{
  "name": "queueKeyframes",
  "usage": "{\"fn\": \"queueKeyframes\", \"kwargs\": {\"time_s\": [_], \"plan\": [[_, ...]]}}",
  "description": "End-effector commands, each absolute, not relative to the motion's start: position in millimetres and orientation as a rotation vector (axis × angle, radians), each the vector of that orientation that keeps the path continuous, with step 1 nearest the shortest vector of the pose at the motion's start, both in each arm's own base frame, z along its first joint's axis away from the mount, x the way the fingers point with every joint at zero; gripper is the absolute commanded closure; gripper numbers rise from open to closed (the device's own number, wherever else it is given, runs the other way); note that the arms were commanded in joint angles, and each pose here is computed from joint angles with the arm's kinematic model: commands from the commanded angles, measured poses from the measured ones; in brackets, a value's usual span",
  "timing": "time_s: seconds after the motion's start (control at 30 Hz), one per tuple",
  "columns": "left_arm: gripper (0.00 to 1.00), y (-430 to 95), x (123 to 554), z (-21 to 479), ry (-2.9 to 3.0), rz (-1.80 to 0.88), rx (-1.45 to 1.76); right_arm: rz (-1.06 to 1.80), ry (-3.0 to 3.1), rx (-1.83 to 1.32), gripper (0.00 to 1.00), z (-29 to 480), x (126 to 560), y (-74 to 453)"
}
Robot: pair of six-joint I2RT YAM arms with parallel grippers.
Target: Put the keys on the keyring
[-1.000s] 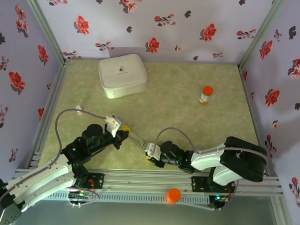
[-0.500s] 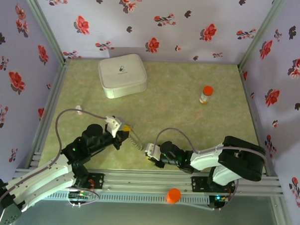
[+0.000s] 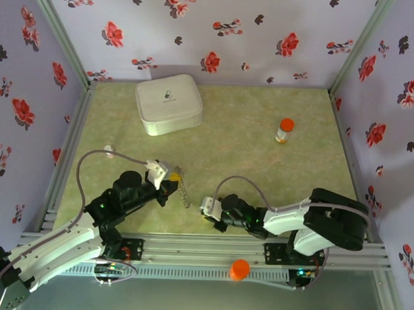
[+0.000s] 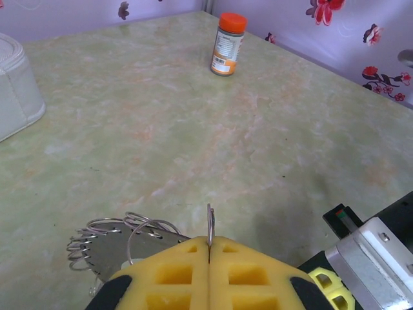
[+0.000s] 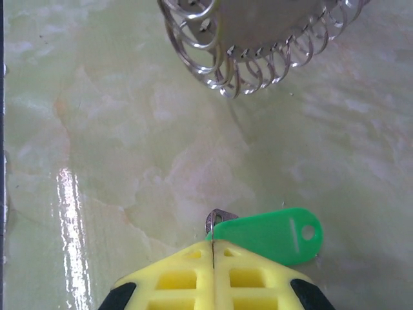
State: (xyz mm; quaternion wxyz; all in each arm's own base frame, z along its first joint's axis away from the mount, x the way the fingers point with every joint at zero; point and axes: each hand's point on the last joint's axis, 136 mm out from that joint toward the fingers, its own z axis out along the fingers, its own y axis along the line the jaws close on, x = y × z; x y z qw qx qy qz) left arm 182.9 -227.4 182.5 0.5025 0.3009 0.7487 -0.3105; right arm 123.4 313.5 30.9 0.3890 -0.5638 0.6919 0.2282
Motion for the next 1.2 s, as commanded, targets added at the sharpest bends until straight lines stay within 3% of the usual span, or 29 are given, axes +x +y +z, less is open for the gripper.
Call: {"fn": "queueKeyframes", "kwargs": {"time_s": [0.0,0.7,1.17], "plan": [[1.00,-233.8,180.6,201.9,1.719,-0.786,0.743,0.589,1.730,-1.392,1.00,51.4,127.5,312.8],[1.00,-247.9,153.7,208.1,1.691,-0.886,0.936,0.404,1.598,-1.450,1.00,180.6,144.6,303.4],[1.00,-258.8,145.0,202.3,1.706,-0.952,1.005,0.538,1.598,-1.408,1.00,201.0,142.3,326.9]]}}
